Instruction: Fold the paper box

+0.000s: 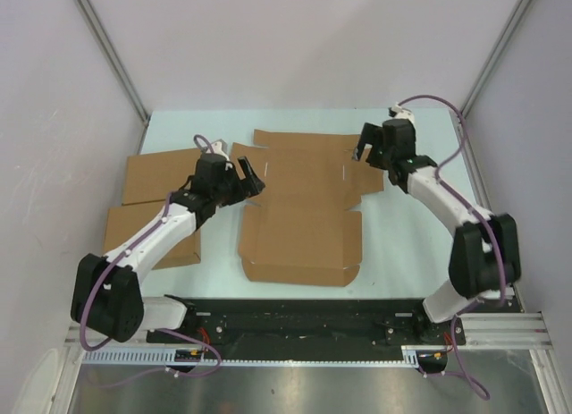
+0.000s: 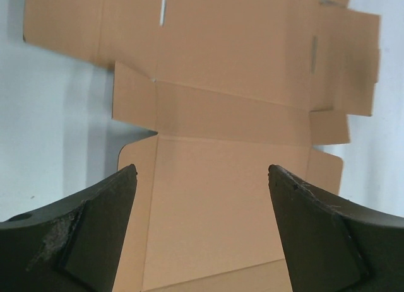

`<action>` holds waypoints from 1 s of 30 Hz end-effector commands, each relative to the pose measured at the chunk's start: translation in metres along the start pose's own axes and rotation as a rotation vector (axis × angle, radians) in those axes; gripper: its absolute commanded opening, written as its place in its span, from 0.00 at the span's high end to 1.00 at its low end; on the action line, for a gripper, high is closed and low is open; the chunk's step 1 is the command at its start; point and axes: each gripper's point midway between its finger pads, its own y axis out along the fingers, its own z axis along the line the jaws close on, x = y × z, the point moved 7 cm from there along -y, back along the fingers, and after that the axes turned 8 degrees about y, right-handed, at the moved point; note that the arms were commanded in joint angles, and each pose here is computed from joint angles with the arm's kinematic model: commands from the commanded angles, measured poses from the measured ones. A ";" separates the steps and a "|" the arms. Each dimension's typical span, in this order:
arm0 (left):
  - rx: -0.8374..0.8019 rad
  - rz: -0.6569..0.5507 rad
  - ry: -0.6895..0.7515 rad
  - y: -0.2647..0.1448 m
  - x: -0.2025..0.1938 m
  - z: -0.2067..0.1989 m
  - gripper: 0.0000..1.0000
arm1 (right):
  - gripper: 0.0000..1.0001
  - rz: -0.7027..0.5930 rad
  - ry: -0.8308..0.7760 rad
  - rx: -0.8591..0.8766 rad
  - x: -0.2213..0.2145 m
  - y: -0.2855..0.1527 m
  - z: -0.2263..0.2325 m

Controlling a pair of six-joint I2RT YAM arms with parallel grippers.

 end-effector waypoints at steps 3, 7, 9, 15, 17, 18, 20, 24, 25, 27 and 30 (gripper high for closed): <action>0.014 0.002 -0.092 0.023 0.000 -0.001 0.11 | 0.02 -0.071 -0.049 0.103 0.036 0.071 0.031; 0.012 0.019 -0.077 0.031 0.002 -0.003 0.12 | 0.04 -0.047 0.072 0.150 0.047 0.117 0.006; -0.001 0.039 -0.076 0.038 -0.002 -0.003 0.13 | 0.04 -0.023 0.064 0.155 0.042 0.142 -0.001; 0.002 0.147 -0.104 0.050 -0.037 0.003 0.15 | 0.03 -0.030 0.009 0.208 0.063 0.183 0.014; -0.004 0.171 -0.105 0.050 -0.053 0.005 0.15 | 0.03 -0.015 -0.004 0.203 0.062 0.196 0.011; -0.001 0.184 -0.103 0.050 -0.057 0.006 0.15 | 0.03 -0.006 -0.006 0.217 0.063 0.200 0.013; 0.009 0.223 -0.087 0.051 -0.069 0.006 0.16 | 0.04 0.011 -0.013 0.218 0.064 0.214 0.012; 0.021 0.276 -0.064 0.054 -0.085 0.005 0.16 | 0.05 0.056 -0.022 0.233 0.055 0.235 0.012; 0.021 0.286 -0.056 0.054 -0.089 0.004 0.16 | 0.06 0.065 -0.018 0.232 0.051 0.238 0.010; 0.029 0.303 -0.048 0.055 -0.095 0.005 0.16 | 0.06 0.087 -0.008 0.231 0.041 0.245 0.007; 0.034 0.339 -0.038 0.058 -0.104 0.003 0.16 | 0.07 0.141 -0.002 0.212 0.020 0.254 0.001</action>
